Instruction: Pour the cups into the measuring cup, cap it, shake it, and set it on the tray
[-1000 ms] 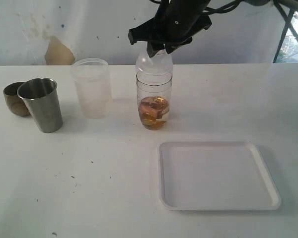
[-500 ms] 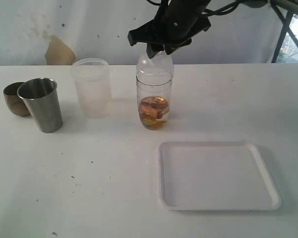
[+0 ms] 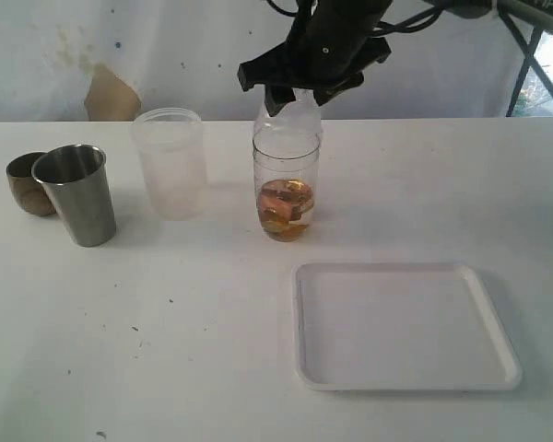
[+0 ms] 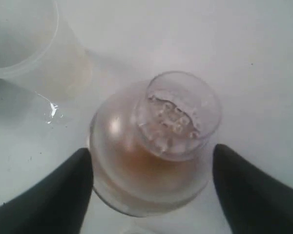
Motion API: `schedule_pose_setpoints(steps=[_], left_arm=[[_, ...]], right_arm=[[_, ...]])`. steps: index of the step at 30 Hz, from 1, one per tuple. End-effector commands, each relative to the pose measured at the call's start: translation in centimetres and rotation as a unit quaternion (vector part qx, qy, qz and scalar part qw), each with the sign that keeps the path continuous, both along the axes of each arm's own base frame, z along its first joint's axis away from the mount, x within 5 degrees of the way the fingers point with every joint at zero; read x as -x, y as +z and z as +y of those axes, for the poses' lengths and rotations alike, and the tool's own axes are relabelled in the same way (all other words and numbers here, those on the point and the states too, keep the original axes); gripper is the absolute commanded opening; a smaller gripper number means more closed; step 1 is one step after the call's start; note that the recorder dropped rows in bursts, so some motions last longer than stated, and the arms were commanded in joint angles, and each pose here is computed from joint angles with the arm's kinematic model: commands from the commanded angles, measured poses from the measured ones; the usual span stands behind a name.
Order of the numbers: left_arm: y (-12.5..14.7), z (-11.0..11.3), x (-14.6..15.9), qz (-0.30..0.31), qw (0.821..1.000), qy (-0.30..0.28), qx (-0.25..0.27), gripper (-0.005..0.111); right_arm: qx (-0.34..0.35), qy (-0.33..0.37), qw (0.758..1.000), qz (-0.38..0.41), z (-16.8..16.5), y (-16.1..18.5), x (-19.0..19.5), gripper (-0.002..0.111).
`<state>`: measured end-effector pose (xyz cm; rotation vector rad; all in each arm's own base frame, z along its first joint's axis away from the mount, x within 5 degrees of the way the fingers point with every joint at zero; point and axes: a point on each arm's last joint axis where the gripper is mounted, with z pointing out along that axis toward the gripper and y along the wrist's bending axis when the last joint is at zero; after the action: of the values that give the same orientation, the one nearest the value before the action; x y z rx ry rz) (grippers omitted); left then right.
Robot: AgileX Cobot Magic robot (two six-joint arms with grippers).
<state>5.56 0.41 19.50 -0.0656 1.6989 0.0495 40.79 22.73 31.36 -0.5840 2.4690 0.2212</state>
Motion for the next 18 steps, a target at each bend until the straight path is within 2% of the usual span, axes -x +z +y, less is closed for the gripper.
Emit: schedule_pose_setpoints(steps=[1, 11, 14, 18], left_arm=[[-0.1, 0.0, 0.0, -0.003, 1.000, 0.002, -0.003, 0.000], [-0.1, 0.0, 0.0, -0.003, 1.000, 0.002, -0.003, 0.000], [-0.1, 0.0, 0.0, -0.003, 1.000, 0.002, -0.003, 0.000], [-0.1, 0.0, 0.0, -0.003, 1.000, 0.002, -0.003, 0.000]], right_arm=[[0.007, 0.006, 1.000, 0.003, -0.1, -0.1, 0.1, 0.070], [0.026, 0.017, 1.000, -0.005, -0.4, 0.5, 0.4, 0.070], [0.028, 0.007, 0.999, -0.030, -1.8, 2.8, 0.9, 0.070], [0.016, -0.042, 0.998, -0.037, -5.5, 5.2, 0.9, 0.070]])
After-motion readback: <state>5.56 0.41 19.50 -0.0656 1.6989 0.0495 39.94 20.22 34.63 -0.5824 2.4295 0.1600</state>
